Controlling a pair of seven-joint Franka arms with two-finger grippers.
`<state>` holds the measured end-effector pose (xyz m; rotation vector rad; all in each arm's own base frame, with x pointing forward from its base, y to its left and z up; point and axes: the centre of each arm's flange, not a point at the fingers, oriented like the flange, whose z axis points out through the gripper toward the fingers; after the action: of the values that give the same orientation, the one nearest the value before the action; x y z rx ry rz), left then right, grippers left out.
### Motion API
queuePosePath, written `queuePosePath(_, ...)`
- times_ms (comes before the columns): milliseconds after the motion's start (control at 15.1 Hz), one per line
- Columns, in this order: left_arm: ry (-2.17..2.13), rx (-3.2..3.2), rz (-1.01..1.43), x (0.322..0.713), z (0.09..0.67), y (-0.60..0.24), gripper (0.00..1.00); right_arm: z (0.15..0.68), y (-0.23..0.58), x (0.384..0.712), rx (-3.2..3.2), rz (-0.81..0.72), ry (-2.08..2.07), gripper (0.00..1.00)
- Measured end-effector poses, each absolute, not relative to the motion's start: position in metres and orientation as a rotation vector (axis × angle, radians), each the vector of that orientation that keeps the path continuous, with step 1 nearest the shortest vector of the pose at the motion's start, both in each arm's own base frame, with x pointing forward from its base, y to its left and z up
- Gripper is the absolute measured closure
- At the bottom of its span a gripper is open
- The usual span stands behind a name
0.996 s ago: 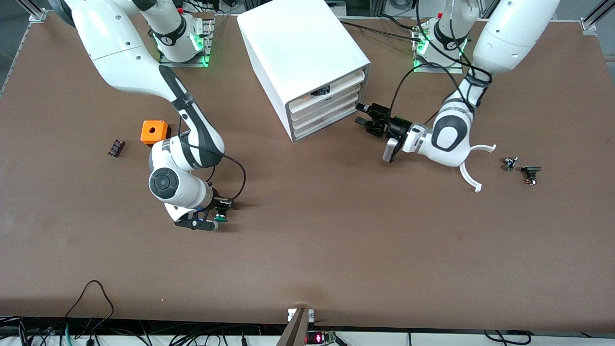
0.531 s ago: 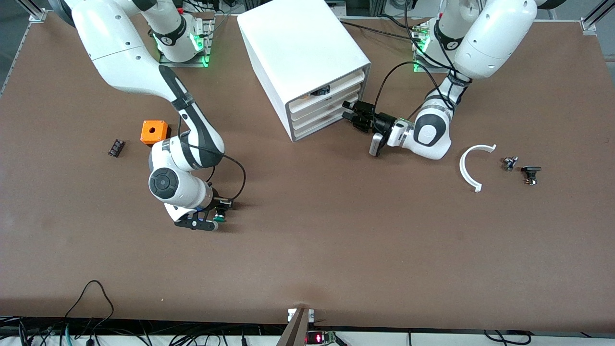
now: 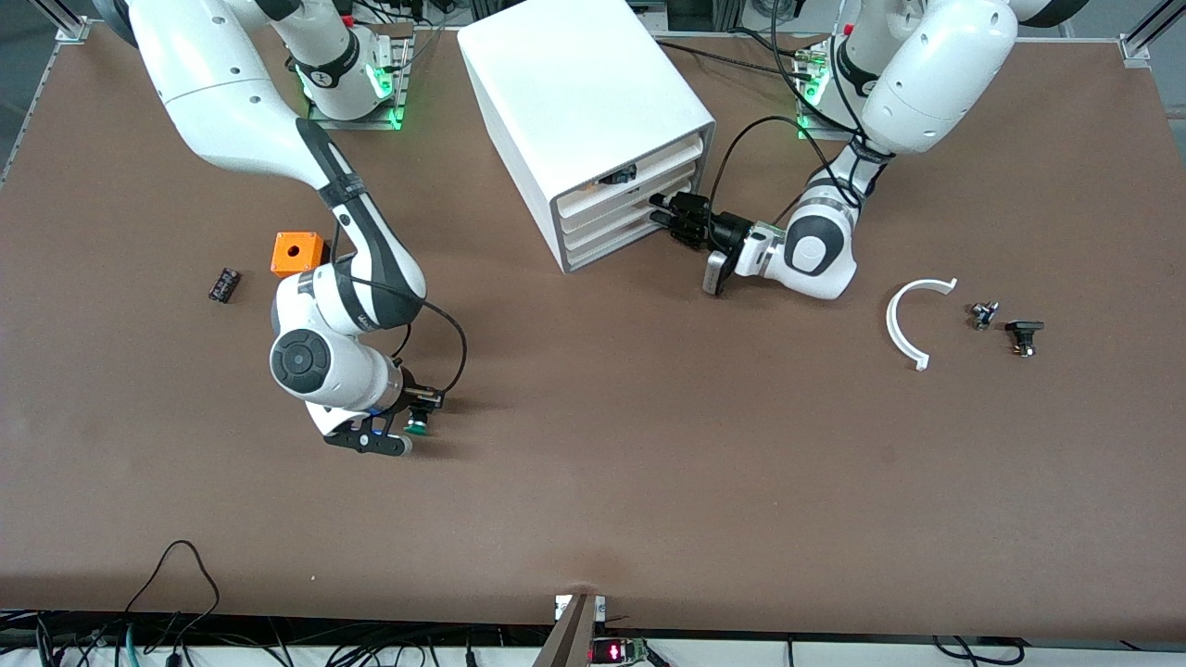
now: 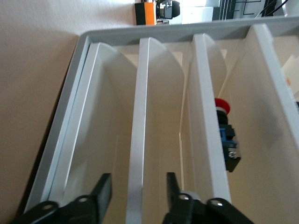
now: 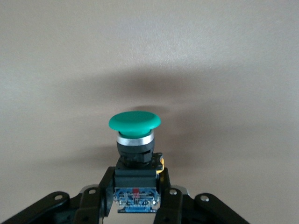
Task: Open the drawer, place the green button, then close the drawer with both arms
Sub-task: 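Pull the drawer open with the left gripper while the right gripper lifts the button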
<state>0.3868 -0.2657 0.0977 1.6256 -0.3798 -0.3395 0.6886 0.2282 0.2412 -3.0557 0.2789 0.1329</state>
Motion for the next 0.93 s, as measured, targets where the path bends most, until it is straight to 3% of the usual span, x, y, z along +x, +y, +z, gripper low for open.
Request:
queuePosePath(199,-0.381,1.627,-0.344,0.383,0.096,-0.269,0.85,0.28,0.233,0.698,-3.059,0.165,0.321,0.59)
queuePosePath(664,-0.372,1.631,-0.333,0.388,0.096,-0.265,0.86,0.386,0.262,0.69,-3.049,0.225,0.385,0.59)
queuePosePath(929,-0.337,1.657,-0.296,0.419,0.102,-0.242,0.86,0.419,0.281,0.678,-3.042,0.232,0.458,0.59)
